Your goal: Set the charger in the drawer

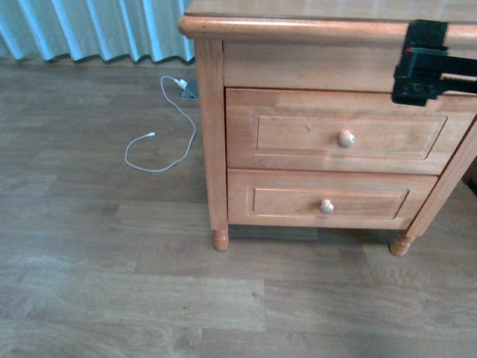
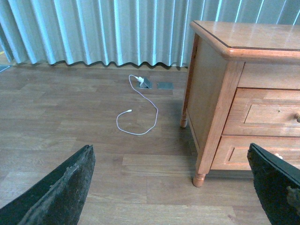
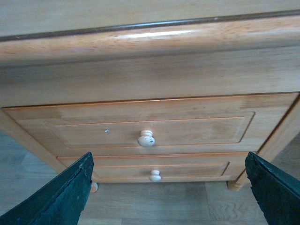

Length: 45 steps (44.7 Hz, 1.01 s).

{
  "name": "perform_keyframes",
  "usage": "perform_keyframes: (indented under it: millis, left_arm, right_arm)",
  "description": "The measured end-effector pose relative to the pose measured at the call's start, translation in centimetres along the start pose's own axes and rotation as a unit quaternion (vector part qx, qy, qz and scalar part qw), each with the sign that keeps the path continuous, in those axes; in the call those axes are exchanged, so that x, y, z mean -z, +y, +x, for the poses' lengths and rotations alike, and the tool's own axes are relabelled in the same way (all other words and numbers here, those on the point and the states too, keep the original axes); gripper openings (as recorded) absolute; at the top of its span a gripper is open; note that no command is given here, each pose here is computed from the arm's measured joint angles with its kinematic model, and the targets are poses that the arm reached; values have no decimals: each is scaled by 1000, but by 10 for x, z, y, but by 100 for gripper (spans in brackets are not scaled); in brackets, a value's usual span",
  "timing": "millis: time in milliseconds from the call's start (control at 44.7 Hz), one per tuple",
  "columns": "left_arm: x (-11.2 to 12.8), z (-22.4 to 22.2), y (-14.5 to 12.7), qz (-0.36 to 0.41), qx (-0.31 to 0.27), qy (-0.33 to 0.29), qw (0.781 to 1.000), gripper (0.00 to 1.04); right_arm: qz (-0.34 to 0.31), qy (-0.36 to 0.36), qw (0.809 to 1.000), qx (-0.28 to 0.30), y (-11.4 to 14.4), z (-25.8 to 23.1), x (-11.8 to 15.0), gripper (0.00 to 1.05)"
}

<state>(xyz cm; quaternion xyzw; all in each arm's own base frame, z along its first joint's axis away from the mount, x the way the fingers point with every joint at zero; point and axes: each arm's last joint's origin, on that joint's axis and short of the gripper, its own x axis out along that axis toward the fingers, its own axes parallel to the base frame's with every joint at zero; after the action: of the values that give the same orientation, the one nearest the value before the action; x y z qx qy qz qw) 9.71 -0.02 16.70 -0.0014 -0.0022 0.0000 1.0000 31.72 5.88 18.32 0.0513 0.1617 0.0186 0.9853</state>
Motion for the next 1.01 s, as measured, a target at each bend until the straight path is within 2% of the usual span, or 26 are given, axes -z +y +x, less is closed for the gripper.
perform_keyframes:
  millis: [246,447,559,693,738,827,961,1006]
  left_arm:
    - [0,0,0,0,0,0,1000,99]
    - [0,0,0,0,0,0,1000,99]
    - [0,0,0,0,0,0,1000,99]
    - [0,0,0,0,0,0,1000,99]
    - [0,0,0,0,0,0,1000,99]
    - [0,0,0,0,0,0,1000,99]
    - [0,0,0,0,0,0,1000,99]
    - [0,0,0,0,0,0,1000,99]
  right_arm:
    - [10,-12,1000,-17,-19,-95,-9,96]
    - [29,-7,999,-18,-33,-158,13,96]
    - [38,-31,999,-11,-38,-171,13,96]
    - [38,-27,999,-11,-38,-170,15,96]
    - [16,-87,996,9,-39,-170,18,88]
    - [-21,-149,989,4,-44,-173,26,72]
    - [-39,-161,986,18,-52,-178,35,50]
    - [-42,-161,986,19,-53,-179,39,40]
